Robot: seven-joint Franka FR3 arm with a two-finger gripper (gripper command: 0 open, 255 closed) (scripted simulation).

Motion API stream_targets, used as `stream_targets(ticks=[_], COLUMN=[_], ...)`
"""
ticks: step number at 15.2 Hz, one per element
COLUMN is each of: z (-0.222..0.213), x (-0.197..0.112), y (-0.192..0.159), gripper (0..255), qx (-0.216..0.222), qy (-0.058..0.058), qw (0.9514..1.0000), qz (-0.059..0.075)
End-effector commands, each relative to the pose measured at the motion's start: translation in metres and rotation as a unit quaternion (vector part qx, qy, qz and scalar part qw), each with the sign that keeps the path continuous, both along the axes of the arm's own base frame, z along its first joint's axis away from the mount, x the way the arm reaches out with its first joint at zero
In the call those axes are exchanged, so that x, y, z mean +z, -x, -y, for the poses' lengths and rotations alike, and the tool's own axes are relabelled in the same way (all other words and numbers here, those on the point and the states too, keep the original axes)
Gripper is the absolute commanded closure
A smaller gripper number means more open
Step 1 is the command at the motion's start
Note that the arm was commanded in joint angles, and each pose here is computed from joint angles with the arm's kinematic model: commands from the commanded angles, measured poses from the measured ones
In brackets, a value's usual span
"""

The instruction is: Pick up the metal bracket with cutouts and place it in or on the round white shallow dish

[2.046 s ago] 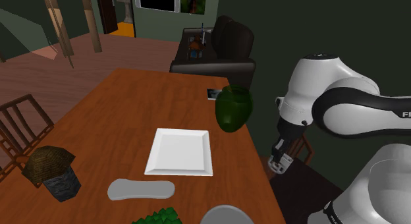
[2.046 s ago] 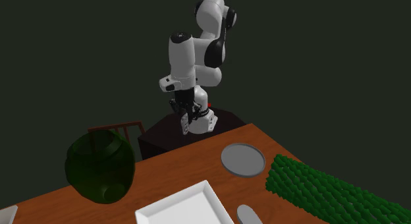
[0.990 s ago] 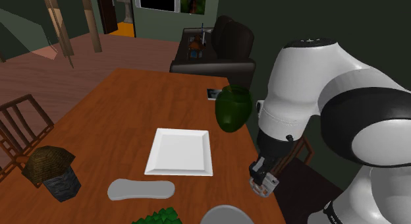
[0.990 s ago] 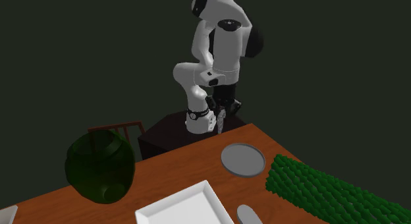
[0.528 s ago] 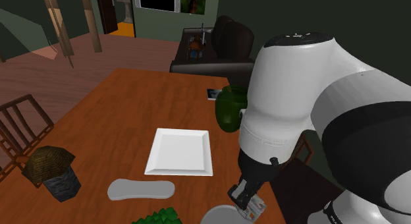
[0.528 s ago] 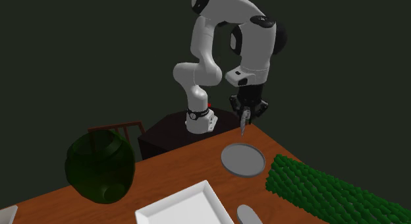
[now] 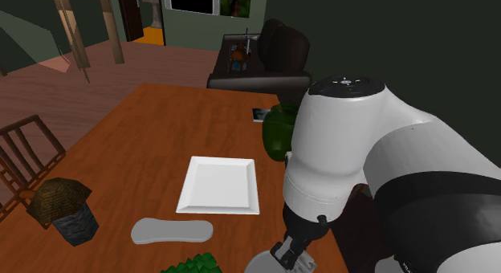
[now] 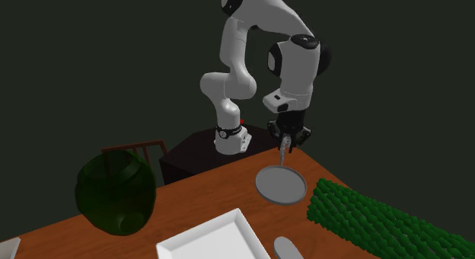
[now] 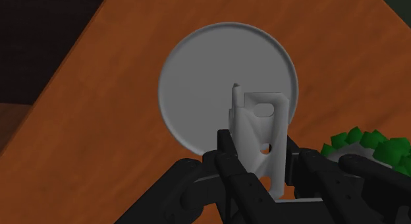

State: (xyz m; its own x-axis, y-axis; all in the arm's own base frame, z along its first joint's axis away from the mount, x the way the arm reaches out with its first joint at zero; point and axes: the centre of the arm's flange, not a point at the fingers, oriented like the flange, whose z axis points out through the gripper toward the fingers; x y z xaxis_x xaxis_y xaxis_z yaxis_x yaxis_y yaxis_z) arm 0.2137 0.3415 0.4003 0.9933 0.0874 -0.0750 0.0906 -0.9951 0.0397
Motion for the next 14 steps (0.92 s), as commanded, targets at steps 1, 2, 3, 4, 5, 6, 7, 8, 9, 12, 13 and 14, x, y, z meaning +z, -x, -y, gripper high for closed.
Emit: stream_targets(ticks=[1,2,3,4,5,6,7,8,9,12,13,14], z=[0.0,0.0,0.0,0.0,0.0,0.0,0.0,0.0,0.0,0.0,0.0,0.0], x=[-0.011,-0.016,-0.021,-0.027,-0.032,-0.037,-0.043,-0.048,-0.053,-0.067,-0.067,-0.067], y=[-0.001,-0.001,-0.001,-0.001,-0.001,-0.001,-0.001,-0.001,-0.001,-0.001,0.0,-0.001], gripper=[255,255,255,255,255,255,255,255,255,255,255,255], qx=[0.0,0.0,0.0,0.0,0.0,0.0,0.0,0.0,0.0,0.0,0.0,0.0], qy=[0.0,0.0,0.0,0.0,0.0,0.0,0.0,0.0,0.0,0.0,0.0,0.0], qw=[1.0,1.0,1.0,1.0,1.0,1.0,1.0,1.0,1.0,1.0,1.0,1.0], qz=[0.0,0.0,0.0,0.0,0.0,0.0,0.0,0.0,0.0,0.0,0.0,0.0])
